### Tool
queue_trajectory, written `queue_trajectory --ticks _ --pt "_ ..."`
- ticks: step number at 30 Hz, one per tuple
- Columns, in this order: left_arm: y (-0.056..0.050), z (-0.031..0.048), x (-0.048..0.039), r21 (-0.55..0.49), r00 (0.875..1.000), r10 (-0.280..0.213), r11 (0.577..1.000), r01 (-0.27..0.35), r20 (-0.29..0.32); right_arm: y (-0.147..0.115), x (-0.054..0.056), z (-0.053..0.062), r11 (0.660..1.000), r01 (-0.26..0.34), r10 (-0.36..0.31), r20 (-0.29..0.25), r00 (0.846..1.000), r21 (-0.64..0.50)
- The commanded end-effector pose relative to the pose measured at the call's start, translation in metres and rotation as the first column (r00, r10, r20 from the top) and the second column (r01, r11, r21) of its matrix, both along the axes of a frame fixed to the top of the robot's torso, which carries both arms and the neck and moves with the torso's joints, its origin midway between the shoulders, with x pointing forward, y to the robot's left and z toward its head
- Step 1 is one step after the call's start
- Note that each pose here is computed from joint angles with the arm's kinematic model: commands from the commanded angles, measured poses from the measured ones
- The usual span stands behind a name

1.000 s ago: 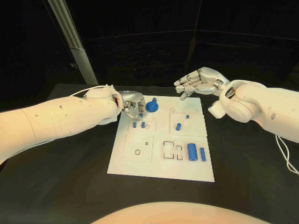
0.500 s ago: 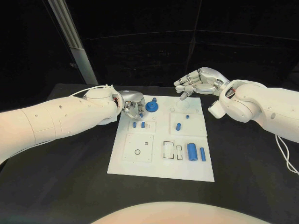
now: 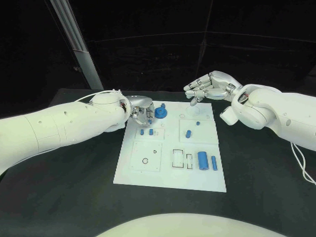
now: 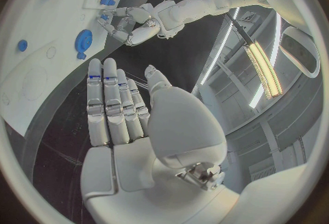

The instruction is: Assemble the parts on the task board

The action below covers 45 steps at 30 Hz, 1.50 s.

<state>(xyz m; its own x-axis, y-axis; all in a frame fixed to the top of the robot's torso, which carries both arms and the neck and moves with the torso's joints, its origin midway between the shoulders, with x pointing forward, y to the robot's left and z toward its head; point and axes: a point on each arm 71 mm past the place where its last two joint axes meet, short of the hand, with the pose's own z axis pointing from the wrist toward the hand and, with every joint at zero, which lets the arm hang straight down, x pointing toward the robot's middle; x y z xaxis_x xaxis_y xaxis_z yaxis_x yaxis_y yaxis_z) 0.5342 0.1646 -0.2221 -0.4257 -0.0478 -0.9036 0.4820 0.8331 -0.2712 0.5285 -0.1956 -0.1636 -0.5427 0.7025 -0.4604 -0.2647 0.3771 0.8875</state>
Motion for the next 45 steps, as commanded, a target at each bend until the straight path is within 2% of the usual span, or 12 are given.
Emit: queue_trajectory --ticks 1,14,26,45 --pt "-0.0005 -0.0025 -0.0004 0.022 1.000 0.007 1.000 -0.006 -0.030 0.0007 -0.0002 0.0015 1.000 -0.010 0.010 0.005 1.000 0.006" --pt "0.0041 -0.0038 0.0016 0.041 0.999 0.039 0.998 -0.038 -0.032 0.0006 -0.0001 0.0014 1.000 -0.010 0.010 0.004 1.000 0.005" --pt "0.0019 -0.0023 0.0019 0.025 0.999 0.035 0.999 -0.035 -0.014 0.0008 -0.0001 0.0014 1.000 -0.011 0.011 0.004 1.000 0.005" --pt "0.0031 -0.0042 0.0026 0.040 0.999 0.033 0.999 -0.032 -0.034 -0.0004 -0.0001 0.0014 1.000 -0.007 0.007 0.004 1.000 0.004"
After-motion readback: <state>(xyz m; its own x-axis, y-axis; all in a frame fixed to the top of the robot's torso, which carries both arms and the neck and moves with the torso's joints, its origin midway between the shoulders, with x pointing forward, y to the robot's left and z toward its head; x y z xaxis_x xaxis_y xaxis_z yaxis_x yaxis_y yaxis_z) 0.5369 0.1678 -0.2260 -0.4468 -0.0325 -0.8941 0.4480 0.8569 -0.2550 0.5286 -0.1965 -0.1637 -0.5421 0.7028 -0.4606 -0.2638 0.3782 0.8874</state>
